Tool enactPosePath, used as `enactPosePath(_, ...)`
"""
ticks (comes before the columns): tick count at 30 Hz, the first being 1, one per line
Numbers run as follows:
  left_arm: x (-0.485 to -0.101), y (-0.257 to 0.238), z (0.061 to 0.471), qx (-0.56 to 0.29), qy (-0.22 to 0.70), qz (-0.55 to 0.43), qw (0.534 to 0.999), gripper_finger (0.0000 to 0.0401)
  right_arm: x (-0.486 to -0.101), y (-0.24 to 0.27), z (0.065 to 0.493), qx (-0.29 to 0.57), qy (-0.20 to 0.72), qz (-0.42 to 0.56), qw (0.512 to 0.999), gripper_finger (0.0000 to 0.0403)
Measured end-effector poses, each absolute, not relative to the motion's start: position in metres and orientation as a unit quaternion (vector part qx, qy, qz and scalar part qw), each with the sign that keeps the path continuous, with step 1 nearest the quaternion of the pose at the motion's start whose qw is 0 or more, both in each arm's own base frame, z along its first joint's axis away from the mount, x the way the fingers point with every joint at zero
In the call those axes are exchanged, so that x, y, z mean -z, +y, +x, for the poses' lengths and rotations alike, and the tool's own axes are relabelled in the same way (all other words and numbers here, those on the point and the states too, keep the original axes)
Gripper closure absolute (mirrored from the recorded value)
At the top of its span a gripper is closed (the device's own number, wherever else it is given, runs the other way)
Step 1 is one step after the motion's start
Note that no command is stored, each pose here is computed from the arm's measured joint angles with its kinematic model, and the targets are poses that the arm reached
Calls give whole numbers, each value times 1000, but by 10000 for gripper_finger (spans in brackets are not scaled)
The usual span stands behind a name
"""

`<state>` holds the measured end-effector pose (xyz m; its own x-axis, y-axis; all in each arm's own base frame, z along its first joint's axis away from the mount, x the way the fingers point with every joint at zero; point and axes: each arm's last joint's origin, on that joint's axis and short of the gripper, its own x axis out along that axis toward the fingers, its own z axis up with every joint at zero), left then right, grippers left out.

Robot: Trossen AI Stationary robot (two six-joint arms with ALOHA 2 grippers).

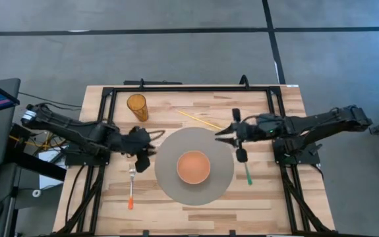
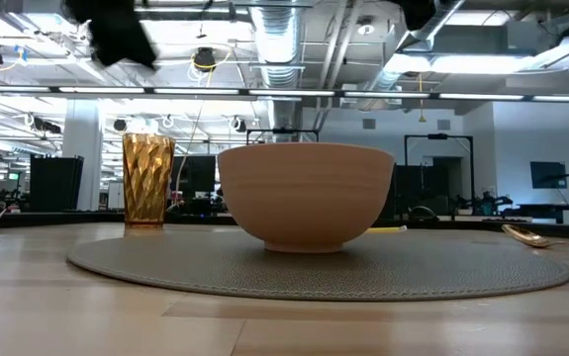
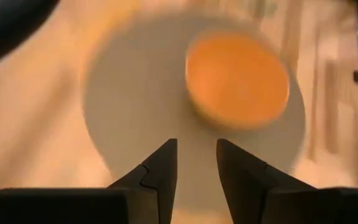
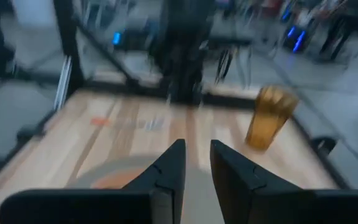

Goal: Pick & Place Utensil
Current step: Put the orange fork into the orange bowl

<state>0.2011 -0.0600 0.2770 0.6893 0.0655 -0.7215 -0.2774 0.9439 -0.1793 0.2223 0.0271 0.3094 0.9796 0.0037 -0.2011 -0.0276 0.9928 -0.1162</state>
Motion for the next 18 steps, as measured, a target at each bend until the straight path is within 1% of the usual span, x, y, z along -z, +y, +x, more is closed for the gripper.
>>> enactPosePath(3,-254,-71,196,-111,477,-253,834,288,-317,21,216,9,75,-25,997,335)
enactPosePath(7,-227,-94,185,-124,556,-347,745,288,-315,18,215,14,81,-20,996,335)
enactPosePath(14,-193,-124,163,-220,605,-422,638,288,-308,19,224,13,95,-25,995,335)
enactPosePath(18,-176,-133,154,-259,638,-440,577,288,-309,19,224,13,93,-28,995,335)
